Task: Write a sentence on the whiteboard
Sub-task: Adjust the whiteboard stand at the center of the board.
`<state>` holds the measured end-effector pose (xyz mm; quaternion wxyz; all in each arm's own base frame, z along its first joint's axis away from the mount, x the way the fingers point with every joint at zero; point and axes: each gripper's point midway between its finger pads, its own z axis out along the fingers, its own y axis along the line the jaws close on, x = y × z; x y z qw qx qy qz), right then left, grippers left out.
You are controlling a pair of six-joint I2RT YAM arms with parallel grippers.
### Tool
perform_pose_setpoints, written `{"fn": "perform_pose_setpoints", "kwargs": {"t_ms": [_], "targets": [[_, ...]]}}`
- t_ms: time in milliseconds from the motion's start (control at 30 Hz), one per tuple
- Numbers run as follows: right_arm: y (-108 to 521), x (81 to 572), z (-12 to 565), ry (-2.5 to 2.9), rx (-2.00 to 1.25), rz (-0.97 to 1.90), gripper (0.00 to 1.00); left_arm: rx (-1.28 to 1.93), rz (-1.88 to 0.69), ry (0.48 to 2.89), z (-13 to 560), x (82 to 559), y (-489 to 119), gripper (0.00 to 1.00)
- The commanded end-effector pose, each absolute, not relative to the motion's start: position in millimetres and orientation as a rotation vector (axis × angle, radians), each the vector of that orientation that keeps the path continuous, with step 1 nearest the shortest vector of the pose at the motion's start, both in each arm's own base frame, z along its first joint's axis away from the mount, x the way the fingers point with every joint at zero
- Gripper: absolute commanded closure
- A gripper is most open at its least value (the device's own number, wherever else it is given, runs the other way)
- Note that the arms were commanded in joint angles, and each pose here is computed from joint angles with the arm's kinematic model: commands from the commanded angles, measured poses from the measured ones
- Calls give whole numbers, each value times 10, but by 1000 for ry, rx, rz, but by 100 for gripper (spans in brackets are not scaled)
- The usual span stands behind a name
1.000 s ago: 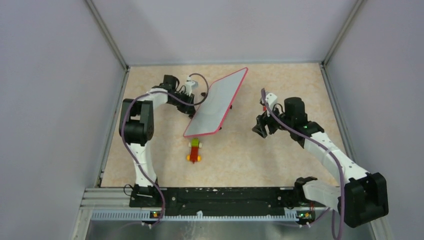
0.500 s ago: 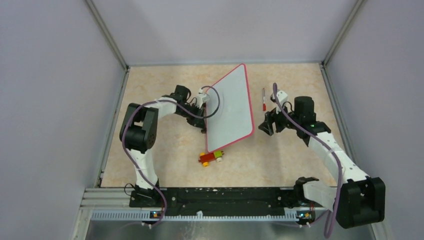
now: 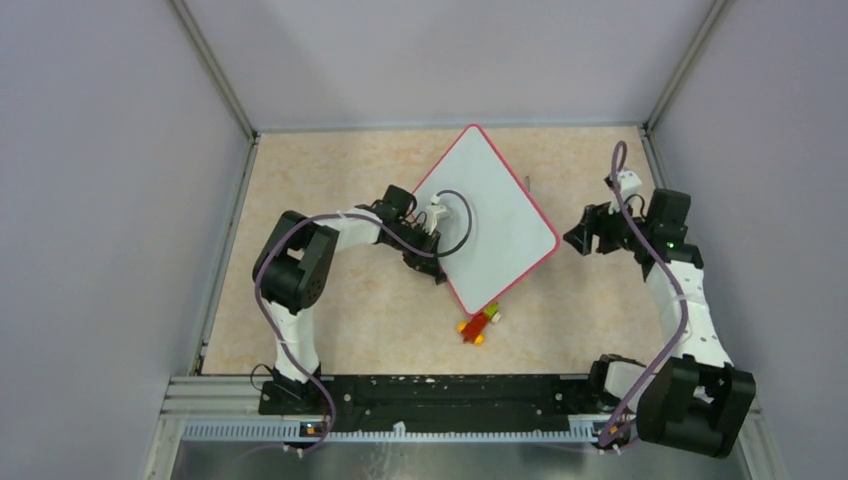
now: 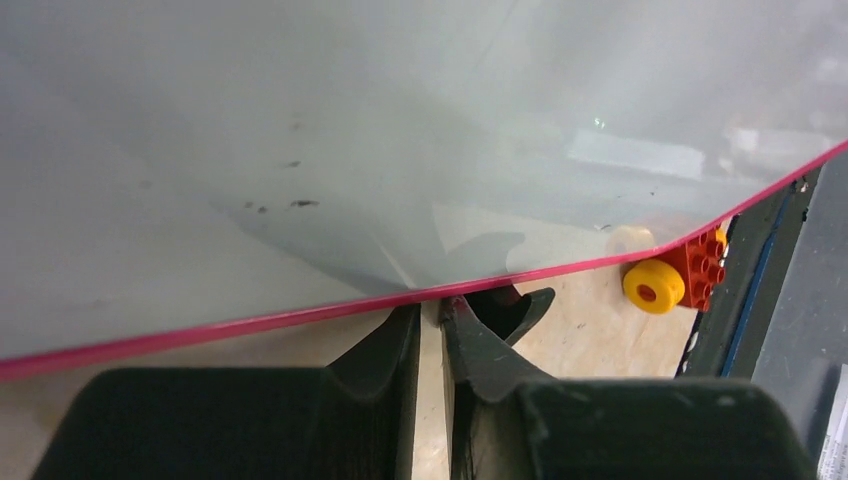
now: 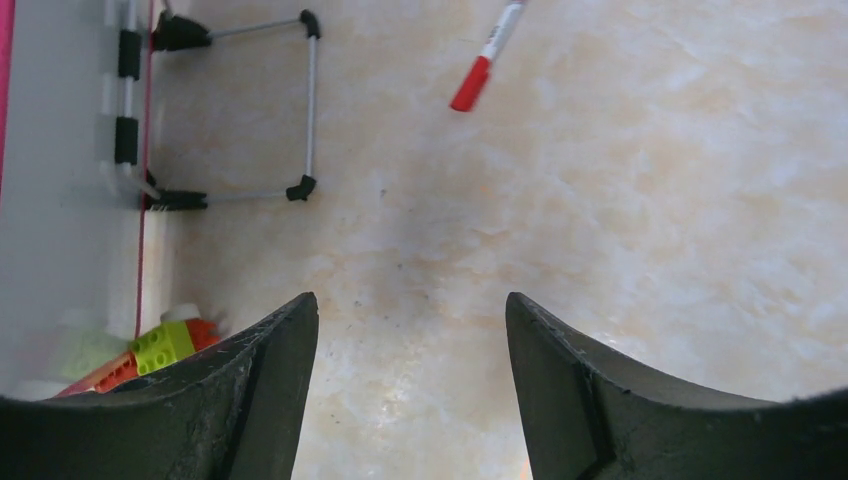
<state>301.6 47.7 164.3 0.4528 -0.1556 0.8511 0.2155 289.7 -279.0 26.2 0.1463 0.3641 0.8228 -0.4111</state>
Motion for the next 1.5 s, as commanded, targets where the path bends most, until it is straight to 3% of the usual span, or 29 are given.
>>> {"fn": "perform_pose_setpoints", "kwargs": {"t_ms": [0,500,800,1100,1300,1467], "targets": [[188,3096,1924,2067,-306,485,33,1076,-1195,2305,274,2831,-3061,81],[-215,2924,1996,2147,-115,339,32,1014,-1295,2167,262,2920,-4094,77],[-264,2797,2015,2148,-36,278,34,964,-1276,2132,347,3086,-4372,68],[106,2674,2117,2103,-89,302,39,1036,-1163,2014,1025,2741,-3937,42],[602,2716,2102,2124,-138,358,36,946,-1088,2077,1349,2679,-3477,35],[997,2752,1867,2201,-157,361,35,665,-1061,2124,1711,3025,-2960,33]]}}
